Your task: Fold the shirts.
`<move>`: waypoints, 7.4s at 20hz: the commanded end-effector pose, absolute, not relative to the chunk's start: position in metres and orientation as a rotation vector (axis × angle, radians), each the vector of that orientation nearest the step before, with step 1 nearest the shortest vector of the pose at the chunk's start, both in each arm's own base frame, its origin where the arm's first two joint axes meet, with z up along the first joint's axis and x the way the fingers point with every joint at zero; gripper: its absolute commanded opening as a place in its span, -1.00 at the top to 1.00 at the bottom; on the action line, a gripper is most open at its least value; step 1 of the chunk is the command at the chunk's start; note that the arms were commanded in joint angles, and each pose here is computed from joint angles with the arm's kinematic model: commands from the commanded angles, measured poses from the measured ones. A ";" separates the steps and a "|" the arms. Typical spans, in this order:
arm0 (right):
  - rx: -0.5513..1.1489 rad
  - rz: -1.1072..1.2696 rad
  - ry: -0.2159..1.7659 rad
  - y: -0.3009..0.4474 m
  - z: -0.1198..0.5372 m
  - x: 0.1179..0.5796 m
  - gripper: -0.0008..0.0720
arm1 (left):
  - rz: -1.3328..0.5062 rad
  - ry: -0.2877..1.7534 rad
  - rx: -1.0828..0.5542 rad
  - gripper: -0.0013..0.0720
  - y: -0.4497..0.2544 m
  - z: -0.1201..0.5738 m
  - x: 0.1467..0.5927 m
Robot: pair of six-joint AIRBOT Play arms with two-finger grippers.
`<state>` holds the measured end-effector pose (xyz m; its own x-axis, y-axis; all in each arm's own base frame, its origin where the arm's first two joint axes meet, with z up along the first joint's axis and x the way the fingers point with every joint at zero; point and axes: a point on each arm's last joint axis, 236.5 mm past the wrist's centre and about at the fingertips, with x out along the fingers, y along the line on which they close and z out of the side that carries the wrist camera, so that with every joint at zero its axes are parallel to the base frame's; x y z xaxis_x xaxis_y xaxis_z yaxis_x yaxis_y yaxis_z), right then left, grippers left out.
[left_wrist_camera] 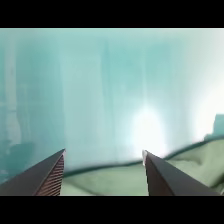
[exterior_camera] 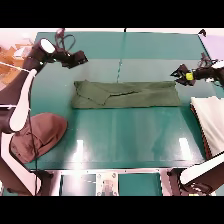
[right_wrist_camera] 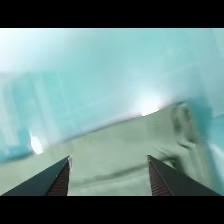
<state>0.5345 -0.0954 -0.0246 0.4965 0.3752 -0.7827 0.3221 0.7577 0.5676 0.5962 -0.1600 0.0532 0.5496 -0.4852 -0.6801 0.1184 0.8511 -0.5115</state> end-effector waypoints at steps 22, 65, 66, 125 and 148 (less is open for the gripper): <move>0.693 0.417 1.424 -0.080 -0.077 0.469 0.94 | -0.606 1.191 -0.300 0.89 -0.258 0.031 0.519; 0.554 0.782 1.120 0.461 -0.013 0.453 -0.01 | -0.762 0.880 -0.440 0.89 -0.122 0.191 0.512; 0.552 0.773 1.148 0.437 -0.008 0.460 -0.01 | -0.765 0.888 -0.427 0.89 -0.121 0.189 0.510; 0.869 -1.151 1.553 -0.281 0.046 0.109 -0.84 | -0.525 1.133 -0.279 0.89 -0.070 0.115 0.495; 0.362 0.176 1.395 0.110 -0.021 0.263 0.94 | -0.309 1.425 -0.380 0.89 -0.103 0.008 0.236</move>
